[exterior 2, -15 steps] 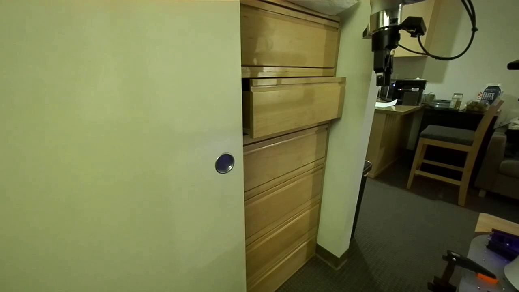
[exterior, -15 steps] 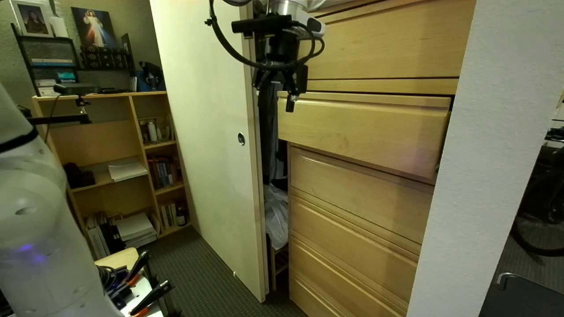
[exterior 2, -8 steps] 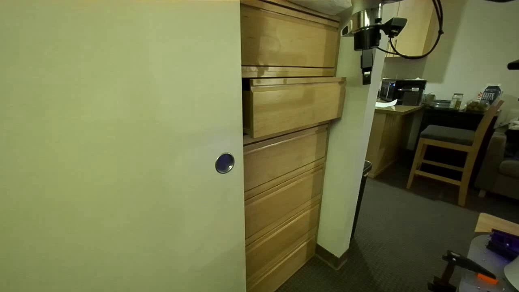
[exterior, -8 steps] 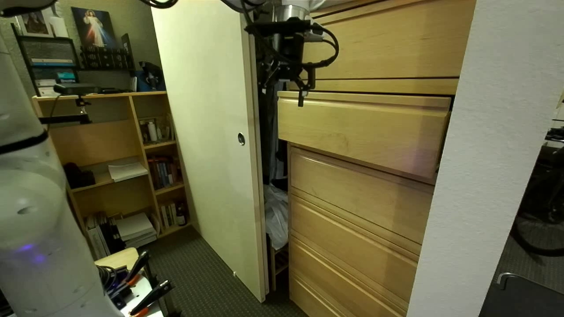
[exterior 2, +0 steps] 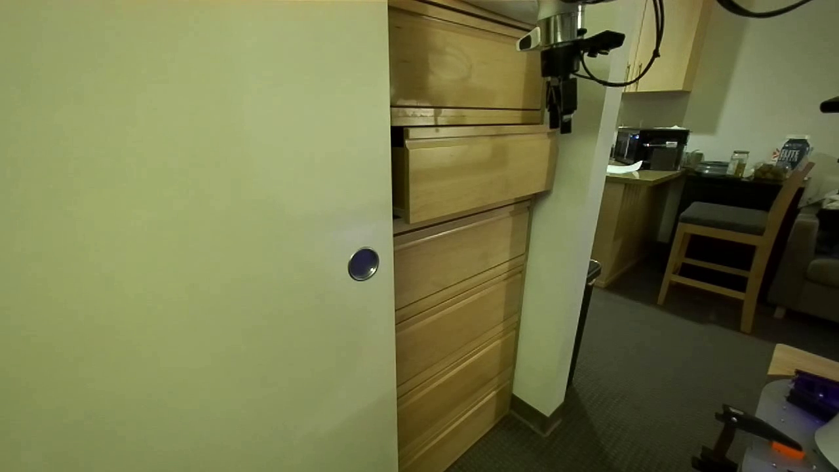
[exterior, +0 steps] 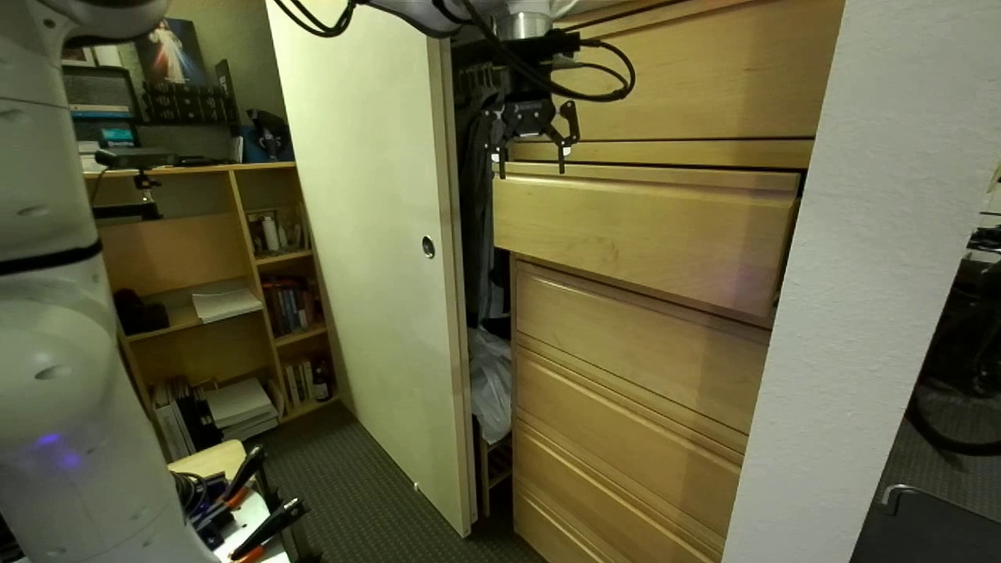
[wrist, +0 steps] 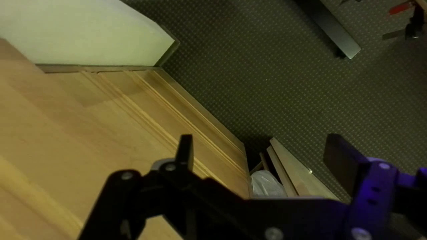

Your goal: Open the second drawer

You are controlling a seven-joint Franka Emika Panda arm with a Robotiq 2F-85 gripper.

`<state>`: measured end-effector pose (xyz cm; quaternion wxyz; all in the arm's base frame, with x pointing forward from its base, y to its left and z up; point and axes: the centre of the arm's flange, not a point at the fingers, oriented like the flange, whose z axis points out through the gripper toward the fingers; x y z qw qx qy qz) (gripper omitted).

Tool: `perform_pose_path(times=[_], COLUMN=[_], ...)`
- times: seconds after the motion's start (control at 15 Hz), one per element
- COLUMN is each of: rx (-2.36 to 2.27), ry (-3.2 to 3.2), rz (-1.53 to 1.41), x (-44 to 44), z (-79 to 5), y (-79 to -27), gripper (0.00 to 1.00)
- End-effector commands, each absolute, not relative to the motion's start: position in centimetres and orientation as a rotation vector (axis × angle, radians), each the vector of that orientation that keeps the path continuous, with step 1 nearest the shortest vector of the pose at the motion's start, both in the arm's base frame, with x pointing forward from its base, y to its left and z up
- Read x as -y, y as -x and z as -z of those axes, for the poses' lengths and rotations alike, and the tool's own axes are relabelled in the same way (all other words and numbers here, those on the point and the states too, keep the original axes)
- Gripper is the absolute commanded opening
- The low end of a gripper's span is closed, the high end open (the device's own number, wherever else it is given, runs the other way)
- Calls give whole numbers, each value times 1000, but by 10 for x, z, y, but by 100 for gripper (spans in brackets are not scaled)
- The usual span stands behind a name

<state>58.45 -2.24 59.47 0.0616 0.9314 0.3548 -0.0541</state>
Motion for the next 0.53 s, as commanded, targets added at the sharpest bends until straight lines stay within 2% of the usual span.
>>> perform_pose_path(times=[0.0,0.47], rx=[-1191,-1369], ry=[-2722,-2561], rz=[74,-63], x=[18,6], z=[-598,-606], y=[-613,-640], gripper=[100,100])
